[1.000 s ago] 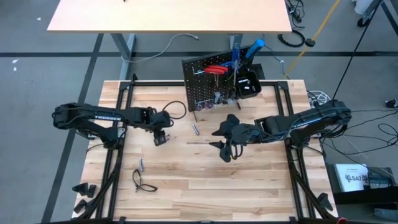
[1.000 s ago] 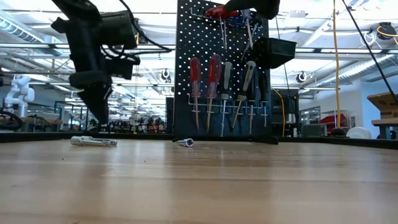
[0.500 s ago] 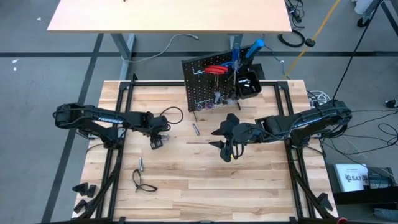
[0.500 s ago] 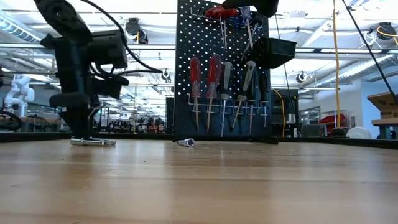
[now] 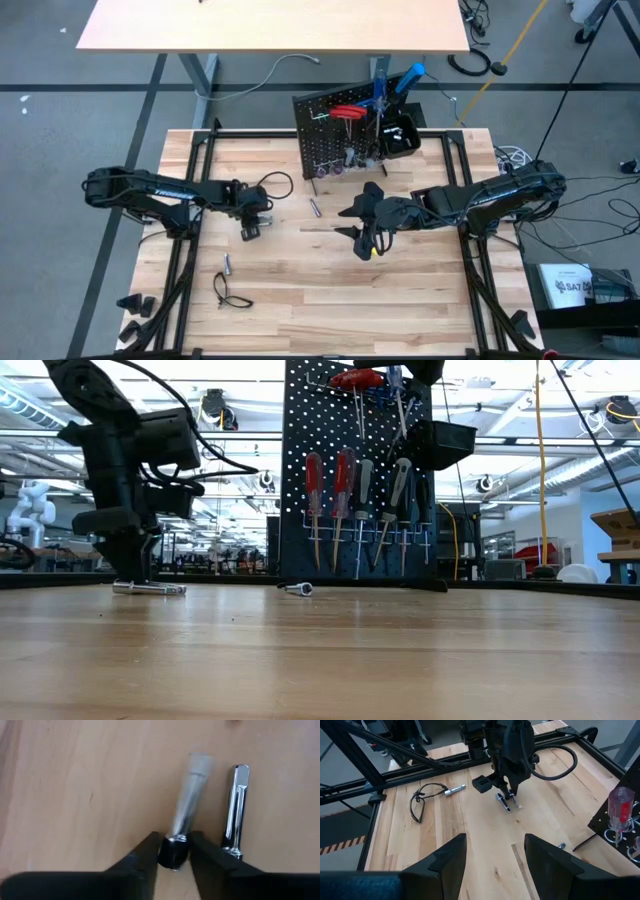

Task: Hang tools onto peg board
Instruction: Put the silver extension bar into the black bin on the pegboard

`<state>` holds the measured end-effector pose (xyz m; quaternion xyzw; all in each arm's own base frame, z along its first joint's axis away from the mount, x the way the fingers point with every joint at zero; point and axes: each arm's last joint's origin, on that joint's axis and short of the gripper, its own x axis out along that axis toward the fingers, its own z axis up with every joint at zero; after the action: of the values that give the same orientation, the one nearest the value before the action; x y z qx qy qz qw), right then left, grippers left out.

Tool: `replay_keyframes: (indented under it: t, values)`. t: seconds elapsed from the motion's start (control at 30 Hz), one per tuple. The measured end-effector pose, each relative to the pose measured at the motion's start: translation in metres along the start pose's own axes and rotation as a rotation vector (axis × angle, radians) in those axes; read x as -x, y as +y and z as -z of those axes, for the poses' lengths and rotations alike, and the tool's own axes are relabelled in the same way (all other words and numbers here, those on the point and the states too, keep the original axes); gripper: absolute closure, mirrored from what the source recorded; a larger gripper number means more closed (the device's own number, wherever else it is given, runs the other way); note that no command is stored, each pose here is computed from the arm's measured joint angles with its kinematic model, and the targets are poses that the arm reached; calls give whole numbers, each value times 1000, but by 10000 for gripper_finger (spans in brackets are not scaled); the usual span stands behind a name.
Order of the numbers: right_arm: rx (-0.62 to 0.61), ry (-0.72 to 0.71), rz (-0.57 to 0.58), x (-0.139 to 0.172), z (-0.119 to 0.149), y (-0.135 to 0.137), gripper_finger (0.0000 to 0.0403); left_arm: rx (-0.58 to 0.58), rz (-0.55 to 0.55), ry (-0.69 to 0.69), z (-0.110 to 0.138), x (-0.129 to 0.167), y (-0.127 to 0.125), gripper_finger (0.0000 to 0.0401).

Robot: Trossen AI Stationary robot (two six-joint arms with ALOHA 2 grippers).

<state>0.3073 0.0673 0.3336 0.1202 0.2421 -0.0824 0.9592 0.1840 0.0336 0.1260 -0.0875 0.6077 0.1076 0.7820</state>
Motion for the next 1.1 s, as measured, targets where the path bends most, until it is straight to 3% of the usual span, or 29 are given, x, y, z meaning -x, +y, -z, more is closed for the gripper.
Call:
replay_keyframes:
  t: [0.1, 0.33, 0.57, 0.73, 0.97, 1.1]
  values:
    - [-2, -1, 0, 0, 0, 0, 211, 24, 2, -1, -1, 1, 0, 350]
    - [-14, 0, -2, 0, 0, 0, 211, 76, 56, -43, -14, 13, -3, 352]
    - [-29, 0, -4, 0, 0, 0, 211, 55, 152, -236, -44, 50, -10, 352]
    - [-30, -26, -15, 0, -3, 1, 211, 30, 201, -426, -64, 82, -16, 352]
    - [46, -172, -61, 2, -17, 6, 211, -71, 530, -846, -95, 129, -34, 352]
    - [86, -296, -80, 4, -30, 7, 211, -140, 602, -1091, -104, 151, -45, 352]
